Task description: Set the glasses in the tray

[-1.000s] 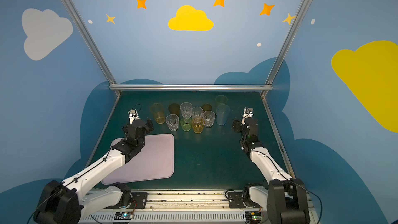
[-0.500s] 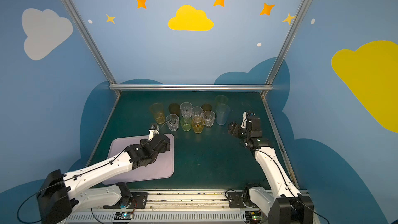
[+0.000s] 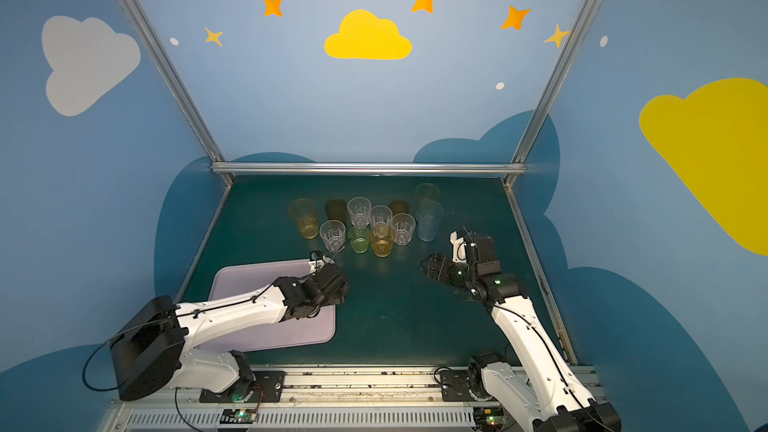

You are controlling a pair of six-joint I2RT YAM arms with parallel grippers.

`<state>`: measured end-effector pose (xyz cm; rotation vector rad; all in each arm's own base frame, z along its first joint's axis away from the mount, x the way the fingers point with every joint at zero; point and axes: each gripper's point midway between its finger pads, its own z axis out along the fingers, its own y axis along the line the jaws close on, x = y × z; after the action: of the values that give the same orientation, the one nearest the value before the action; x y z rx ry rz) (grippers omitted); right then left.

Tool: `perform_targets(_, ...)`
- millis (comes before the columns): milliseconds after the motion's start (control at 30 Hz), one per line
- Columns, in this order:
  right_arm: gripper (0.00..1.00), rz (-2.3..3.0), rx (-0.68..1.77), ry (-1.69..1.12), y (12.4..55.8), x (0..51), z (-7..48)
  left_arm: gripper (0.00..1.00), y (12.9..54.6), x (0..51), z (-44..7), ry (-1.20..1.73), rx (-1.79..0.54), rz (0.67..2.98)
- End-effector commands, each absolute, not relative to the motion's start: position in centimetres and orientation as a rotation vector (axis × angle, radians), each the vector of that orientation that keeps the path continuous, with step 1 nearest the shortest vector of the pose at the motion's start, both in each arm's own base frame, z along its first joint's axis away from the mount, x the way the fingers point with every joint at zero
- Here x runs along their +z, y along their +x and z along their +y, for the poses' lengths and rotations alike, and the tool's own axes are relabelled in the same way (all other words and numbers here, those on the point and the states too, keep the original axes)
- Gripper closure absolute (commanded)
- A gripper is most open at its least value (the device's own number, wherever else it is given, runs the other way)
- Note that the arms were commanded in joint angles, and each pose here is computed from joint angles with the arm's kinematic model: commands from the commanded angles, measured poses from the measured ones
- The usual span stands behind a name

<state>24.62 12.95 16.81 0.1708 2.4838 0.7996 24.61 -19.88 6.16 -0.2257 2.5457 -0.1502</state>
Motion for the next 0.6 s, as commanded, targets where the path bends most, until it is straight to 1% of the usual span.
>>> perform_targets(0,0.13,2.531,0.826,0.183,23.2,15.9,13.0,0.30,24.6,5.3,-20.4,-0.266,-0.149,2.574)
perform_targets(100,0.13,2.544,0.827,0.192,22.6,15.1,12.9,0.39,24.6,4.5,-20.3,-0.273,-0.107,2.592)
perform_targets(233,0.13,2.548,0.808,0.215,22.1,14.6,12.5,0.48,24.6,3.3,-20.5,-0.278,-0.090,2.614)
perform_targets(333,0.13,2.564,0.794,0.249,21.3,13.4,12.1,0.61,24.5,2.7,-20.9,-0.269,-0.086,2.628)
perform_targets(567,0.13,2.537,0.749,0.297,20.3,12.8,11.0,0.67,24.0,1.7,-22.1,-0.226,-0.074,2.643)
